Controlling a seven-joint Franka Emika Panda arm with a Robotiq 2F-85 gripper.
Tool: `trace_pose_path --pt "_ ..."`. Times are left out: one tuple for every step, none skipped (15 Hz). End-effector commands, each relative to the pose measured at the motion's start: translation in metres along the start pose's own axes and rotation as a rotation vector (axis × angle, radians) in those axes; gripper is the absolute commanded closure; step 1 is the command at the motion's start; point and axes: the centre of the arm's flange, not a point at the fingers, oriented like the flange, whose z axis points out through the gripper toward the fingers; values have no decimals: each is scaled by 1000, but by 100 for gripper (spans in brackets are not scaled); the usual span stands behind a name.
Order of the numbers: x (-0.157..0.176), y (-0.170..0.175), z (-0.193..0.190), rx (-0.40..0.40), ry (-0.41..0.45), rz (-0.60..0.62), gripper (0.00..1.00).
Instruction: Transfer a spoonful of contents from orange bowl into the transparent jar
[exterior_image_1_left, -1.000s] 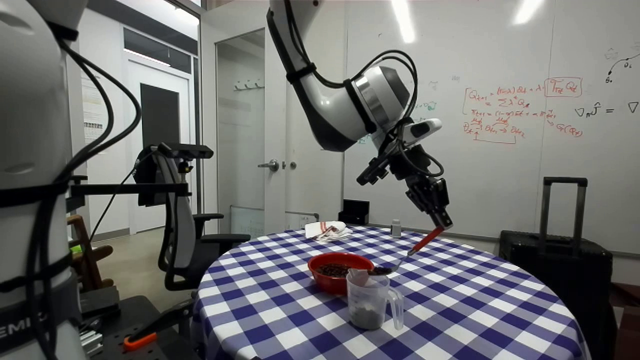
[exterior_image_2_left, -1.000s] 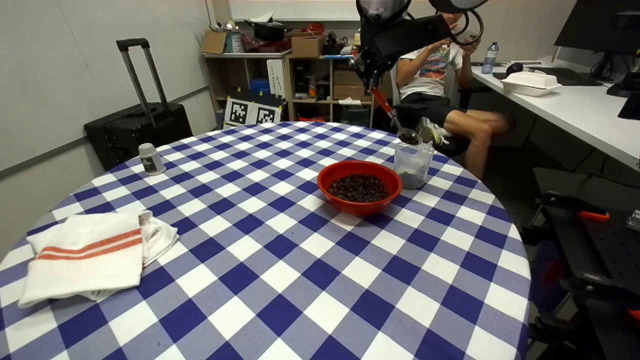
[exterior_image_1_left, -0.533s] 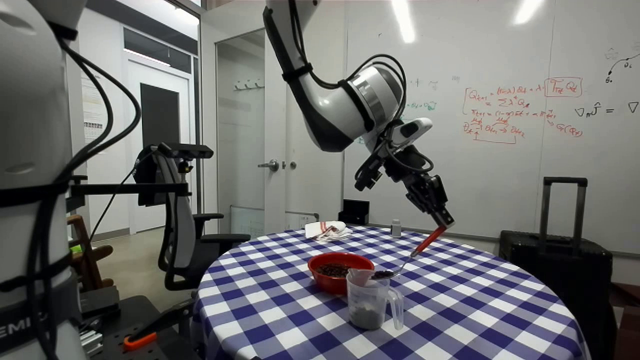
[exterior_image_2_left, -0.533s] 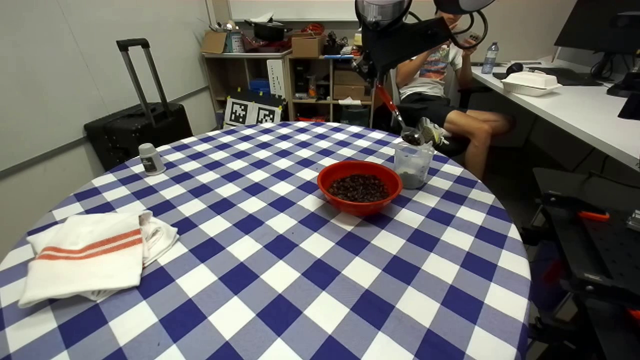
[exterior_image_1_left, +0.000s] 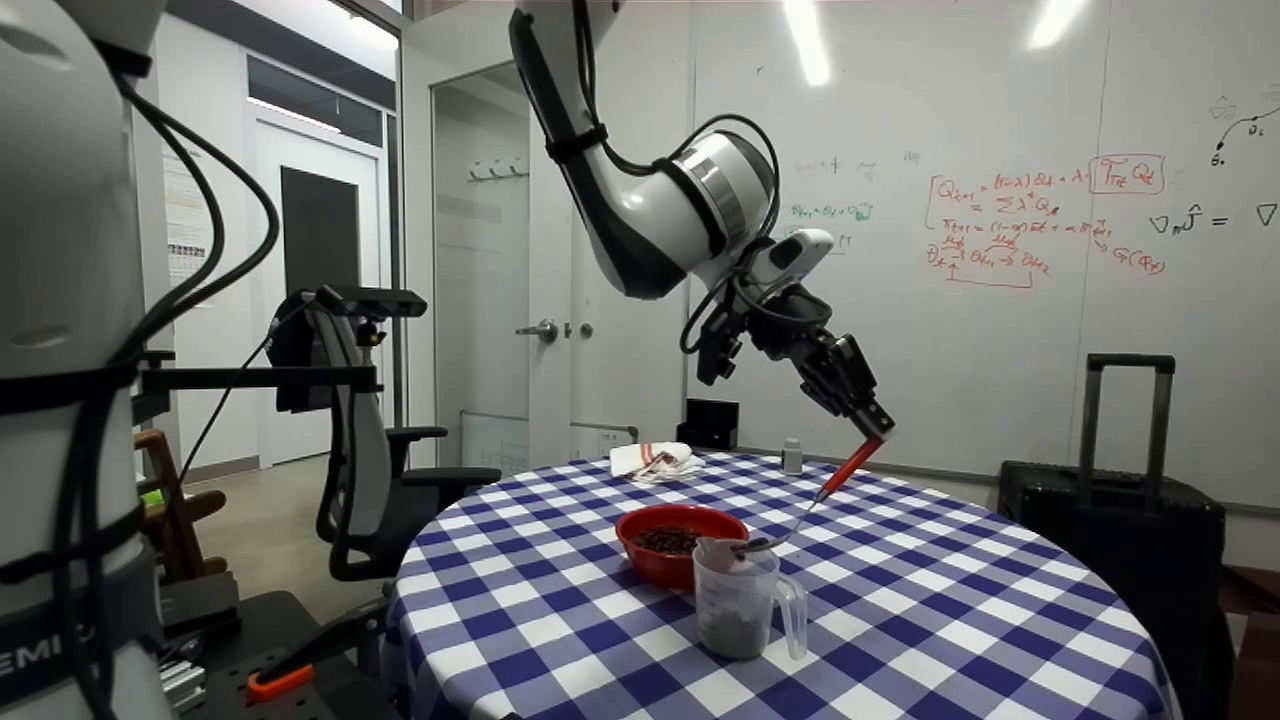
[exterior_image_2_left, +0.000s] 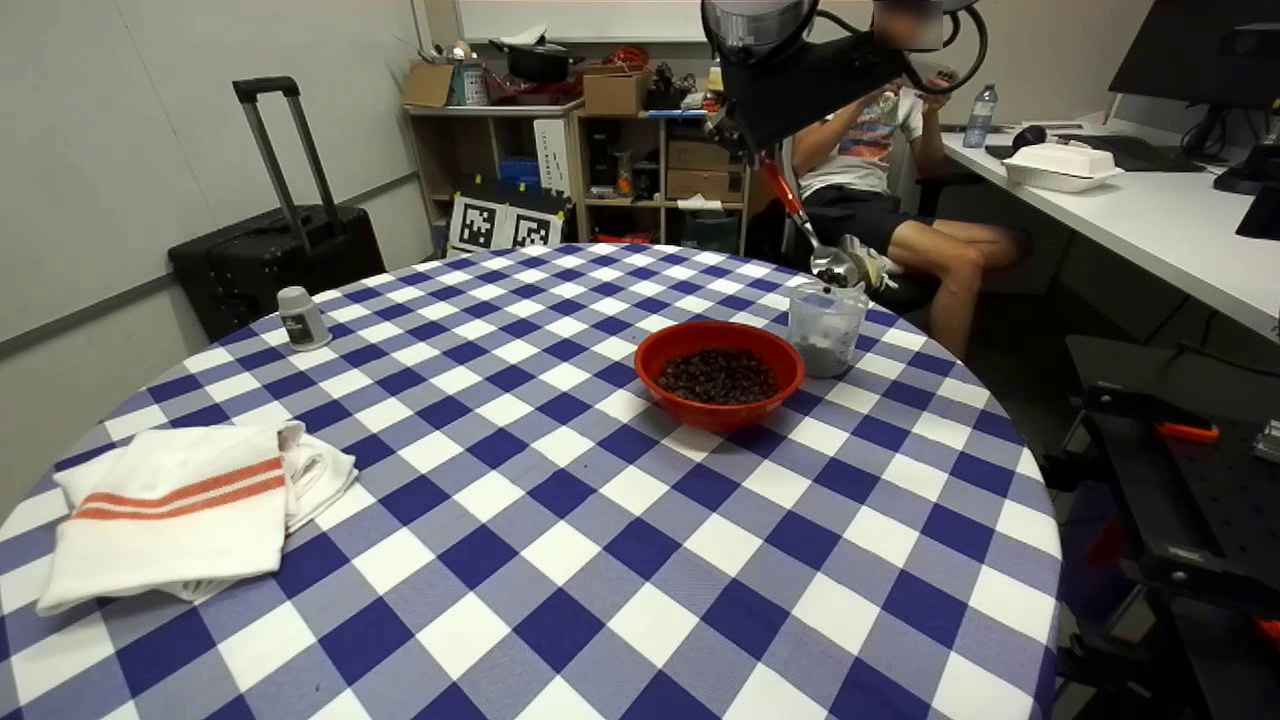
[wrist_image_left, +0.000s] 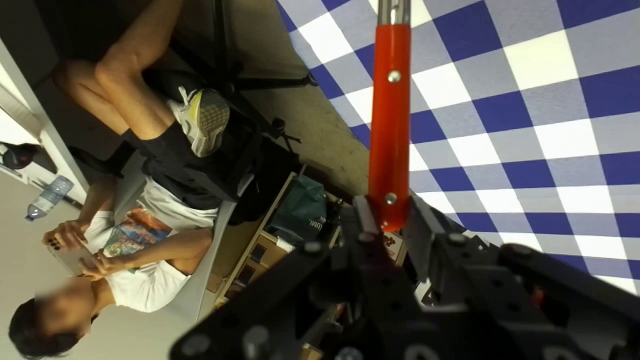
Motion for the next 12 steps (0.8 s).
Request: trace_pose_path --pt "-6 0 -7 -52 55 4 95" --pt "-7 -1 -7 -63 69 -3 95" --pt "-9 -2 -7 -77 86 -9 95" --pt "-10 -3 -7 -90 101 -17 95" --pt "-11 -4 -8 -98 115 -24 95" --pt "-12 -4 -8 -106 126 -29 95" --pt "-11 -4 -8 -105 120 -38 95" --pt "-9 -3 -11 -42 32 -80 95" --pt "-8 -3 -13 10 -28 -103 95" --pt "-4 -2 -16 42 -67 -108 95" --pt "0 -1 -19 79 -112 -115 95" --pt "8 3 -23 114 -154 -117 95"
